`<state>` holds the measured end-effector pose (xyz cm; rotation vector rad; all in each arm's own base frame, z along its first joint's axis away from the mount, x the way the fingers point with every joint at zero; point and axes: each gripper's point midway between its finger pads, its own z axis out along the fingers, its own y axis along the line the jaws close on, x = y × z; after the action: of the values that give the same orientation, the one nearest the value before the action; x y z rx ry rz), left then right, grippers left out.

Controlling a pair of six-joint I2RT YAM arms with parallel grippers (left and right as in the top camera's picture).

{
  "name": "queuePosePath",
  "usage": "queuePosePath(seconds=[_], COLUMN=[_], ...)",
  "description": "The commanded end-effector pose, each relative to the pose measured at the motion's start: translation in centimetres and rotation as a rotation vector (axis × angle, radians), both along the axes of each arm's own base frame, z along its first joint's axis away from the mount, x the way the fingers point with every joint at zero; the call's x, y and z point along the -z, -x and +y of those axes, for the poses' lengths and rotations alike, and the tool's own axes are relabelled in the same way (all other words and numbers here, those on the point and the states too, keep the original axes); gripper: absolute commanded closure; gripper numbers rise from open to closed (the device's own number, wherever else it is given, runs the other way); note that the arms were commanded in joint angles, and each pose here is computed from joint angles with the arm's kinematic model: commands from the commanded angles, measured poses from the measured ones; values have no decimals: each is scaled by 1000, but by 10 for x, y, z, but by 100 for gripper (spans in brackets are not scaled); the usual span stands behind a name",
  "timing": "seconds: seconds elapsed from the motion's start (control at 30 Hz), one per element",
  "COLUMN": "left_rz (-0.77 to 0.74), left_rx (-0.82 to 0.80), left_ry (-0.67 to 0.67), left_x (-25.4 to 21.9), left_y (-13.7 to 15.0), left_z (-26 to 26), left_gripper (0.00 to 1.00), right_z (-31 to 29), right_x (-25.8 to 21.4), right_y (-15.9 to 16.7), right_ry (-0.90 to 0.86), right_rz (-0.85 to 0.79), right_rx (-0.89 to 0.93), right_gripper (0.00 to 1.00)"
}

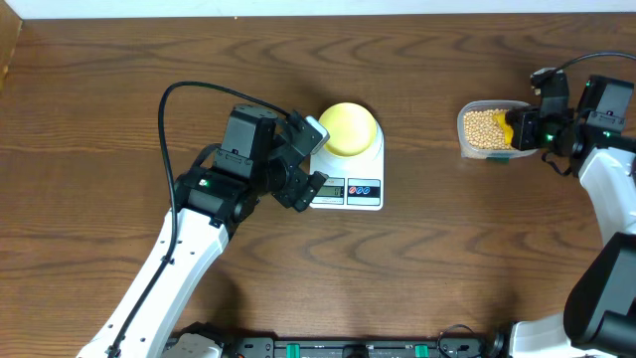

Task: Scoop item into bowl and weigh 50g on scale
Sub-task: 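Lower the scoop into the soybeans with the right gripper, then drag the yellow scoop through the soybeans to fill it, right gripper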

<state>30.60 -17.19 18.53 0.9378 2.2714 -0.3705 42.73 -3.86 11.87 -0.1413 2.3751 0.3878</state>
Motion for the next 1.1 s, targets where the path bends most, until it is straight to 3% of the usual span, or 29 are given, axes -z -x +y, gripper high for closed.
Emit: queuePosePath(seconds=[0.0, 1.07], left_rz=[-15, -15], left_rx=[14, 14], left_ry=[-5, -5], left_x=[-2, -2], left_y=[2, 2], left_z=[0, 0], left_gripper=[13, 13], right_z=[2, -20], right_x=[9, 2], right_y=[2, 11], right_ry=[-74, -235], right_rz=[33, -4], right_rx=[4, -5], right_gripper=[99, 99])
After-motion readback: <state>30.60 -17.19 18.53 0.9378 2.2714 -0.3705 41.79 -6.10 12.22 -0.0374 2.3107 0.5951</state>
